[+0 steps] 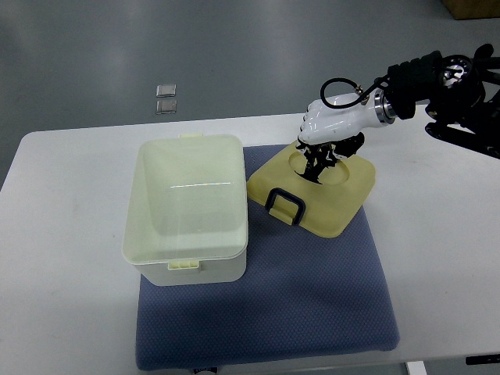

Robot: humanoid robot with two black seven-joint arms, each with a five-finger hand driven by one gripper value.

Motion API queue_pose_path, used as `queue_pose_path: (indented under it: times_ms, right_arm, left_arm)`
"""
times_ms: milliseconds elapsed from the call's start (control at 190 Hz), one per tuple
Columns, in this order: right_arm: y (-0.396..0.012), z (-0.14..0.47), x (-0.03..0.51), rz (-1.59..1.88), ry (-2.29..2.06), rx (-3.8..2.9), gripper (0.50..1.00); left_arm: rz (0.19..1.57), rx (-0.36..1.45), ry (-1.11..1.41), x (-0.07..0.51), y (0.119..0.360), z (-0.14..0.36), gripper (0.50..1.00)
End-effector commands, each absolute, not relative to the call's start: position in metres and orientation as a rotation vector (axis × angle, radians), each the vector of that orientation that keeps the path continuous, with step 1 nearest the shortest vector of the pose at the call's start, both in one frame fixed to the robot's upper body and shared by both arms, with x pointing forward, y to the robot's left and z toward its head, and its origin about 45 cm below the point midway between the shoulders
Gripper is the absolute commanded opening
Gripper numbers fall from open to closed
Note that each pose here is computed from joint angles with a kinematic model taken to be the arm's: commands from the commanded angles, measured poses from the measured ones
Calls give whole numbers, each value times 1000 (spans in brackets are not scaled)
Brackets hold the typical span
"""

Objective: Open white storage box with right hand
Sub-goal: 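Carry the lid beside the box and lower it onto the cushion, then open the right hand fingers and release the lid handle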

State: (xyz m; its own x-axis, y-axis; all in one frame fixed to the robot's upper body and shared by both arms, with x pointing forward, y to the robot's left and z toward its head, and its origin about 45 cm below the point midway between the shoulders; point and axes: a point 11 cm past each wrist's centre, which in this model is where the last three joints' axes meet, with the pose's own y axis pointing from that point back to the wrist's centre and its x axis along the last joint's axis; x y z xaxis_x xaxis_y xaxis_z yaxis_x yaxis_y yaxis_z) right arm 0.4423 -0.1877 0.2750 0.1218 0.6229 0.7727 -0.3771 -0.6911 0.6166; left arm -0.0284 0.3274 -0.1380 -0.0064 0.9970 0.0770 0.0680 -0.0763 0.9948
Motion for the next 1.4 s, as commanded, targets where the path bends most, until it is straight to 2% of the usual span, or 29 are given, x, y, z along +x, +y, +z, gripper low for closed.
queue_pose_path:
  times_ms: [0, 389, 884, 947, 978, 994, 1005, 1010, 1052, 1136, 1236, 1394]
  right_arm:
    - [-181, 271, 436, 1681, 271, 1661, 500]
    - [-156, 261, 413, 1708, 351, 1739, 500]
    - [-147, 252, 402, 1720, 374, 1783, 500]
    - [-149, 244, 399, 1699, 367, 1804, 560]
    - [-150, 240, 398, 1693, 366, 1811, 611]
    - [-151, 238, 397, 1690, 363, 1816, 656]
    - [-151, 238, 397, 1690, 363, 1816, 656]
    - [-151, 237, 397, 1688, 362, 1819, 682]
    - [-148, 233, 395, 1686, 357, 1836, 762]
    - [-146, 231, 393, 1683, 356, 1846, 862]
    - [-148, 233, 395, 1678, 343, 1848, 897]
    - [-149, 242, 400, 1666, 283, 1876, 913]
  left_arm:
    - [1240, 1312, 1229, -28, 327, -138, 1000]
    - [1240, 1312, 1229, -28, 327, -138, 1000]
    - [1240, 1312, 1229, -28, 327, -138, 1000]
    - [1238, 1311, 1229, -28, 327, -138, 1000]
    - [1240, 1312, 1229, -28, 327, -138, 1000]
    - [1241, 1313, 1228, -28, 328, -138, 1000]
    - [1241, 1313, 1228, -28, 328, -138, 1000]
    - [1241, 1313, 1228, -28, 328, -138, 1000]
    - [1240, 1312, 1229, -28, 328, -138, 1000]
    - [1240, 1312, 1229, -28, 328, -138, 1000]
    - [1241, 1313, 1228, -28, 328, -138, 1000]
    - [1238, 1311, 1229, -28, 327, -138, 1000]
